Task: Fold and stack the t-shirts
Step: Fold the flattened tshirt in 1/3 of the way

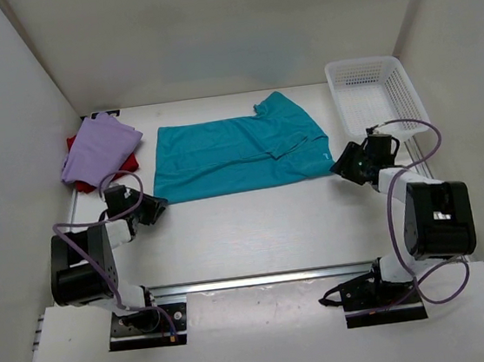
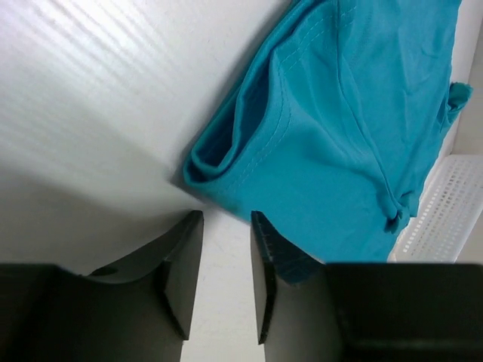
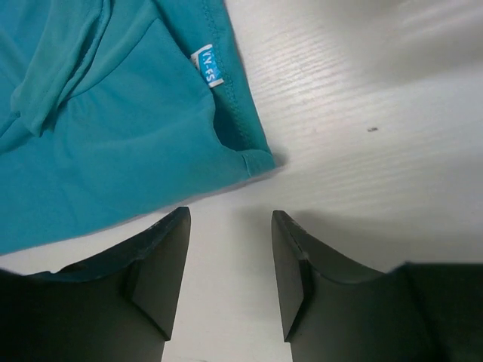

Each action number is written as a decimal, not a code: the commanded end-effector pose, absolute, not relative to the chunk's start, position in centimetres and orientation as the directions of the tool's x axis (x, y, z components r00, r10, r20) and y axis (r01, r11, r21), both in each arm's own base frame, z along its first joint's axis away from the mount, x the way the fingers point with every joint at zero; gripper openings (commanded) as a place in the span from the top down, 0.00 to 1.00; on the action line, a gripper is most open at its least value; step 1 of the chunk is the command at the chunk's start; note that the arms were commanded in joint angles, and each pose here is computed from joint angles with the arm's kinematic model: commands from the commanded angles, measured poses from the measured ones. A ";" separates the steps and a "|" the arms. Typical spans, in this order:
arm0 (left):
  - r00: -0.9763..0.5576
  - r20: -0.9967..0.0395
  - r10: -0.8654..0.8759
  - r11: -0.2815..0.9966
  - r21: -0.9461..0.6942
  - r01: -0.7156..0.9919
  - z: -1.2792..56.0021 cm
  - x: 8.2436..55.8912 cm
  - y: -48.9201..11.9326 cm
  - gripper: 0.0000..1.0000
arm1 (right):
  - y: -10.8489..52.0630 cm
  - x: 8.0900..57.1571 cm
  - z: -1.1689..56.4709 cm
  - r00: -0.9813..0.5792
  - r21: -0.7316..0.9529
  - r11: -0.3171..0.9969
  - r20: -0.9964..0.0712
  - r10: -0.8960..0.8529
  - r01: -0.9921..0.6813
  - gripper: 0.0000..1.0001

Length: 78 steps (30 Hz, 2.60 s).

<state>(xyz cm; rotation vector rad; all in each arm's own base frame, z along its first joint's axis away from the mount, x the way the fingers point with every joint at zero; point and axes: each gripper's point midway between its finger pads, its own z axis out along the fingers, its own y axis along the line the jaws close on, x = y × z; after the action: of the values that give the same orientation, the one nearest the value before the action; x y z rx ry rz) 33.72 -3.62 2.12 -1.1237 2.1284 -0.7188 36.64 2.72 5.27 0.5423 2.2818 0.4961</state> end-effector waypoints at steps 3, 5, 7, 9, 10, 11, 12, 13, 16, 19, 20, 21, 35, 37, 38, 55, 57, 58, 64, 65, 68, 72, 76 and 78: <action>-0.442 -0.276 -0.853 0.497 -0.687 -0.530 1.5 34.6 -3.5 0.65 | 2.4 39.9 5.9 -0.593 0.537 0.822 -0.605 0.531 0.188 0.55; -0.439 -0.300 -0.847 0.511 -0.687 -0.517 1.5 35.0 -3.3 0.74 | 2.6 40.6 5.7 -0.604 0.538 0.823 -0.600 0.524 0.180 0.60; -0.436 -0.297 -0.849 0.508 -0.684 -0.524 1.4 35.1 -3.1 0.82 | 2.7 41.0 4.9 -0.625 0.535 0.823 -0.581 0.522 0.191 0.65; -0.431 -0.294 -0.853 0.504 -0.678 -0.535 1.1 35.2 -2.9 0.91 | 2.7 41.6 5.0 -0.613 0.526 0.829 -0.596 0.519 0.190 0.73; -0.427 -0.303 -0.852 0.507 -0.681 -0.528 1.5 35.5 -2.7 0.94 | 2.6 41.7 4.8 -0.612 0.522 0.831 -0.599 0.517 0.191 0.76; -0.429 -0.299 -0.852 0.506 -0.681 -0.529 1.5 35.6 -2.7 1.00 | 2.7 42.0 5.2 -0.607 0.520 0.835 -0.610 0.509 0.179 0.86; -0.432 -0.313 -0.846 0.518 -0.673 -0.528 1.6 35.8 -2.6 1.00 | 2.8 42.1 5.3 -0.605 0.515 0.838 -0.613 0.508 0.182 0.94; -0.439 -0.324 -0.838 0.531 -0.670 -0.518 1.8 36.0 -2.6 1.00 | 2.6 42.2 5.4 -0.601 0.507 0.842 -0.619 0.505 0.186 0.99; -0.435 -0.326 -0.839 0.532 -0.657 -0.534 1.8 35.4 -2.1 1.00 | 2.6 41.2 5.0 -0.607 0.484 0.846 -0.610 0.509 0.224 1.00; -0.493 -0.309 -0.813 0.560 -0.646 -0.519 1.8 34.4 -2.8 1.00 | 3.1 38.4 4.2 -0.624 0.469 0.845 -0.587 0.516 0.258 1.00; -0.517 -0.324 -0.792 0.590 -0.620 -0.517 1.4 33.7 -2.7 1.00 | 3.0 37.7 4.6 -0.615 0.457 0.848 -0.597 0.515 0.268 1.00; -0.505 -0.327 -0.799 0.586 -0.613 -0.530 1.8 33.5 -2.1 1.00 | 3.1 35.9 3.3 -0.641 0.434 0.850 -0.569 0.515 0.298 1.00; -0.607 -0.323 -0.726 0.684 -0.428 -0.590 -0.1 22.9 -1.7 0.96 | 5.2 22.9 3.4 -0.681 0.391 0.856 -0.526 0.510 0.339 1.00; -0.620 -0.328 -0.713 0.698 -0.419 -0.581 0.0 21.5 -2.0 0.87 | 4.8 22.0 3.9 -0.655 0.406 0.840 -0.532 0.537 0.360 1.00; -0.627 -0.334 -0.704 0.707 -0.412 -0.574 0.2 21.2 -2.1 0.78 | 4.4 21.3 3.7 -0.653 0.414 0.823 -0.507 0.563 0.388 1.00; -0.721 -0.589 -0.365 0.823 -0.566 0.046 10.4 28.3 -17.6 0.79 | 16.2 27.5 10.6 -0.690 0.471 0.866 -0.683 0.239 -0.166 1.00; -0.758 -0.571 -0.313 0.799 -0.590 0.114 9.6 27.5 -20.4 0.80 | 17.9 28.0 9.6 -0.714 0.466 0.862 -0.672 0.197 -0.201 1.00; -0.768 -0.567 -0.296 0.789 -0.598 0.138 9.2 27.4 -21.4 0.81 | 18.8 28.6 10.1 -0.708 0.463 0.856 -0.683 0.181 -0.228 1.00; -0.812 -0.517 -0.270 0.753 -0.639 0.157 6.9 26.9 -23.7 0.79 | 22.0 30.8 8.0 -0.749 0.463 0.848 -0.650 0.128 -0.258 1.00; -0.806 -0.524 -0.276 0.759 -0.633 0.151 6.7 27.1 -23.4 0.80 | 22.2 30.9 7.8 -0.753 0.468 0.847 -0.645 0.131 -0.254 1.00; -0.813 -0.494 -0.309 0.758 -0.644 0.104 5.5 26.7 -22.5 0.80 | 22.5 31.6 7.4 -0.764 0.492 0.837 -0.628 0.150 -0.240 1.00; -0.827 -0.428 -0.364 0.708 -0.704 0.052 4.6 25.2 -22.1 0.80 | 22.2 32.1 6.1 -0.789 0.477 0.851 -0.599 0.134 -0.218 1.00; -0.834 -0.401 -0.380 0.697 -0.717 0.027 4.0 24.6 -21.7 0.80 | 22.0 32.3 5.0 -0.811 0.456 0.868 -0.573 0.119 -0.195 1.00; -0.829 -0.412 -0.378 0.698 -0.715 0.037 4.3 24.7 -21.7 0.80 | 22.2 32.1 4.9 -0.811 0.448 0.872 -0.575 0.111 -0.199 1.00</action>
<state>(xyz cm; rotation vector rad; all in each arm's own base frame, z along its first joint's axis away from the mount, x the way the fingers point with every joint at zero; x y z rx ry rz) 23.62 -20.80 1.81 -0.2859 2.4635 -0.9277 30.91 21.66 3.75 -0.0421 2.4728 0.6748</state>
